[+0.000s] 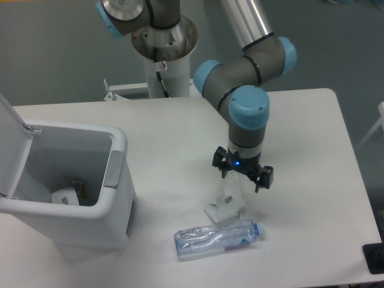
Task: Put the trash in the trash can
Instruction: 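Lower the open gripper over the crumpled white tissue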
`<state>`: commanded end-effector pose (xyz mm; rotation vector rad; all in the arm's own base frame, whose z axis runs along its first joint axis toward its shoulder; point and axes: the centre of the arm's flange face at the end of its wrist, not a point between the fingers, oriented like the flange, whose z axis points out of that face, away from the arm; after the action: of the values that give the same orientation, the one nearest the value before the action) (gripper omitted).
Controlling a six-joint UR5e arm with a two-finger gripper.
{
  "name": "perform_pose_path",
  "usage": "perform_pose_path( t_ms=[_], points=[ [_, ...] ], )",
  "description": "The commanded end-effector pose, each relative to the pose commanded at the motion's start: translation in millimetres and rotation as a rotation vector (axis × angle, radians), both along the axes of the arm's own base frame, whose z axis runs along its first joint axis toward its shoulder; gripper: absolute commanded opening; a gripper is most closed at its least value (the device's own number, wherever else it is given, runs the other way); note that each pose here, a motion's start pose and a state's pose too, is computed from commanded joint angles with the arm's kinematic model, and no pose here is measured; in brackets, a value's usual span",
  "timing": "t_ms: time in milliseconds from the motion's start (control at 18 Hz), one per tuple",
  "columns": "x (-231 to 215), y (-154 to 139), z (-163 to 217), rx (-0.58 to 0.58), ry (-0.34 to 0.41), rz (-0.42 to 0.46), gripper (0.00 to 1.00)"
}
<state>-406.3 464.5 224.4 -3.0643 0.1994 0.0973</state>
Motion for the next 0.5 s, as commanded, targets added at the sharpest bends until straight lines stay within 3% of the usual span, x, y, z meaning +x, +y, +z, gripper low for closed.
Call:
perform_pose_path(
  t_ms=[56,111,167,278,500],
  points=[
    [-3.8,5.1,-5.1,-0.003,-0.004,-0.002,0.98],
    [-5.2,17.6,-7.0,0.001,0.001,-0.003,0.76],
    [-9.4,25.1,-8.2,0.000,0.007,0.000,0.43],
    [-12.7,29.7,-7.3,0.011,0.007,0.026,0.00],
    [-16.8,29.4,0.4,0.020,0.018,0.020,0.00]
  ],
)
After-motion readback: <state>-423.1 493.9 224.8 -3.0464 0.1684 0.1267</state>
